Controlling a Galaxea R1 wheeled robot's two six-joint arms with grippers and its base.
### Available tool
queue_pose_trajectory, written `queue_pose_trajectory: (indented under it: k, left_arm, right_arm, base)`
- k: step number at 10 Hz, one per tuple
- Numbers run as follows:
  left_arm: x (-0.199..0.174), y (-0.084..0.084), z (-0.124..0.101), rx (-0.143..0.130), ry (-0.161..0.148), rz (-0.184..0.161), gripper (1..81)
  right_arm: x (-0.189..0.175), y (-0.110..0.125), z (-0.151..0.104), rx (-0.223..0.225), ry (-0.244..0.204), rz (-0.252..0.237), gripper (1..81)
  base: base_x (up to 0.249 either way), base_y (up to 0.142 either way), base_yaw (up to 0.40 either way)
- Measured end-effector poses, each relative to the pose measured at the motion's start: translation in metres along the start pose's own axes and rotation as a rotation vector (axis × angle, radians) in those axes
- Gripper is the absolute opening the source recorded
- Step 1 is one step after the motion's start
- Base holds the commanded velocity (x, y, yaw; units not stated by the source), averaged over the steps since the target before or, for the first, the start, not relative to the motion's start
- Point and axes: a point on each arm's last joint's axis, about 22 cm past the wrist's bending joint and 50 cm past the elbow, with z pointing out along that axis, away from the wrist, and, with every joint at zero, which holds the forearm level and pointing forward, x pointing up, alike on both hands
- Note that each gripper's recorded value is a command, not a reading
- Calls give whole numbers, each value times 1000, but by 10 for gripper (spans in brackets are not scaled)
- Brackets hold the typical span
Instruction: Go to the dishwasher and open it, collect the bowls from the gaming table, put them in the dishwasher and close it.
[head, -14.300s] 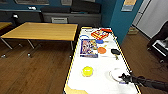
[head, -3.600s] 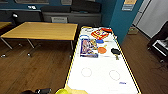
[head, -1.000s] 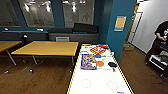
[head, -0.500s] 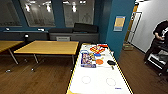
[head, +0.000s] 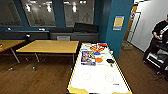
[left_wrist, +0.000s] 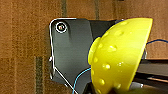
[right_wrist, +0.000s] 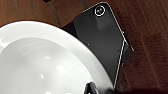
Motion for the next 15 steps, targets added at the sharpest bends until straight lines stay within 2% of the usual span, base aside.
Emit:
queue_pose_trajectory:
  k: [2,4,5,8,12,15]
  left_arm:
    - [-4,-4,0,5,3,-2,10]
    - [-8,-23,-2,47,0,-1,10]
    - [-8,-25,-1,57,3,0,10]
    - [-7,-16,7,44,14,0,10]
    - [-14,-28,8,81,5,1,10]
    - [-14,-20,12,67,16,1,10]
  right_arm:
    - [3,13,-2,-25,4,-5,10]
    - [3,25,-3,-47,2,-10,10]
    - [3,28,-4,-53,0,-10,10]
    - [2,28,-1,-59,1,-13,10]
    - [-3,20,10,-56,-3,-19,10]
    - [-4,20,10,-56,-7,-25,10]
  base:
    - [-130,0,0]
    - [-132,0,0]
    - [-135,0,0]
    - [-143,0,0]
    - [-163,0,0]
    - [-165,0,0]
